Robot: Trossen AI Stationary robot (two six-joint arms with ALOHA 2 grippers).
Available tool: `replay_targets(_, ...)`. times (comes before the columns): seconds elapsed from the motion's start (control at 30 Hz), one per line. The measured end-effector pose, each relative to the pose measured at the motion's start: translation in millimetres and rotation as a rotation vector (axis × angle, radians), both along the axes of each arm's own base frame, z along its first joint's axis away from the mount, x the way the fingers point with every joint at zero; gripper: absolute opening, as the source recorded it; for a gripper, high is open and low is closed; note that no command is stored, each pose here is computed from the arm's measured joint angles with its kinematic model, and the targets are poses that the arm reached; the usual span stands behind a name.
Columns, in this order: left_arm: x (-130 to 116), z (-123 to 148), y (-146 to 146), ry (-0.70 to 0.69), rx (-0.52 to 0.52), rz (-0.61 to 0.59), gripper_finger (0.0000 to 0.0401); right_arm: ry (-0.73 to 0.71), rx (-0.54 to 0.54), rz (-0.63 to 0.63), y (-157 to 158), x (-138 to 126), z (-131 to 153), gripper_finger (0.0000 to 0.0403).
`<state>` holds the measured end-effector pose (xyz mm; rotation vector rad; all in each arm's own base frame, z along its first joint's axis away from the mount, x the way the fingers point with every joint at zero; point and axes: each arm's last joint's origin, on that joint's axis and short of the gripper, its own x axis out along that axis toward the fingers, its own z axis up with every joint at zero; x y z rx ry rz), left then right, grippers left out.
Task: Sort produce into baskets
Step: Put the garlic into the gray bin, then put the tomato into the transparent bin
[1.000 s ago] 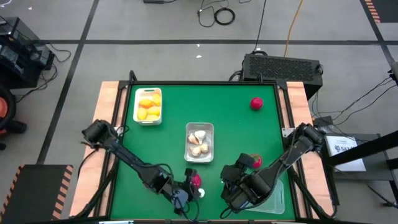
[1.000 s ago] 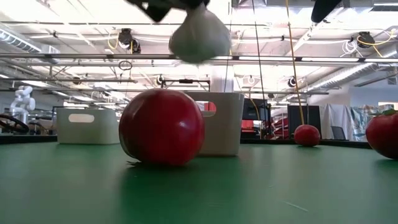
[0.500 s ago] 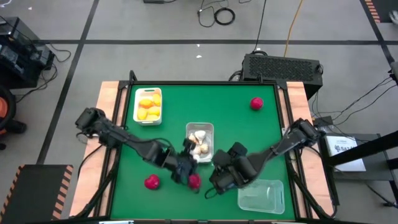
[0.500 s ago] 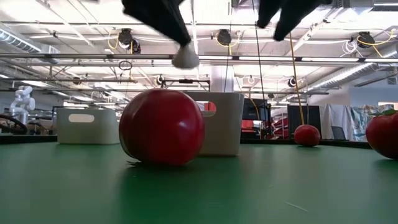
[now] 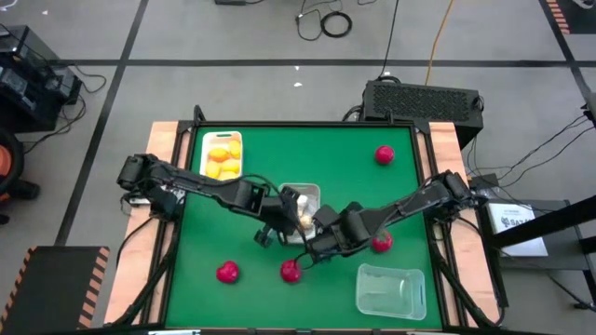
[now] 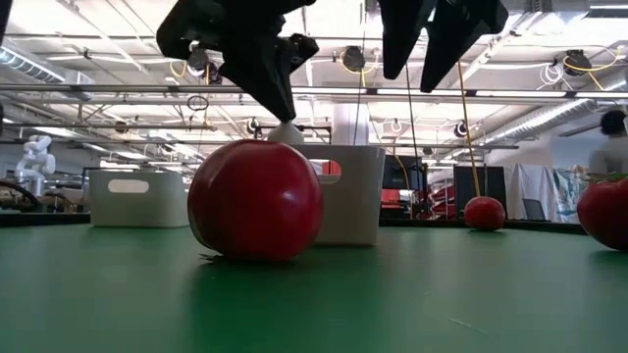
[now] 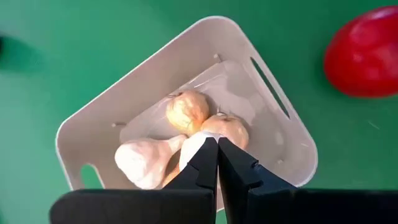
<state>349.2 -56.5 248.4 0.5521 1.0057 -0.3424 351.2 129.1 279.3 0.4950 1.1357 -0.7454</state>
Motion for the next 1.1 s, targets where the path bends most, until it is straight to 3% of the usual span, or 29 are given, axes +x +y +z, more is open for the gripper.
replay_targets(0.3,-1,-10,28,0.051,-0.065,0.015,0.0008,0.096,0.015,-0.130,-1,-13,-1,0.0277)
replay_targets(0.5,0,-10,31,0.042,-0.070,0.026,0.0009,0.205,-0.043,-0.124,3,-27,0,0.0277)
replay_targets(0.63,3,-8,29,0.002,-0.080,0.043,0.0009,0.237,-0.102,0.018,3,-28,1,0.0276)
replay_targets(0.8,8,-5,30,-0.059,-0.147,0.161,0.0020,0.232,-0.270,0.224,-5,-34,13,0.0276)
replay_targets(0.93,10,-4,31,-0.085,-0.167,0.290,0.0067,0.218,-0.352,0.337,-21,-66,36,0.0276)
replay_targets(1.1,9,-4,34,-0.106,-0.190,0.505,0.0138,0.146,-0.438,0.356,-41,-110,48,0.0276)
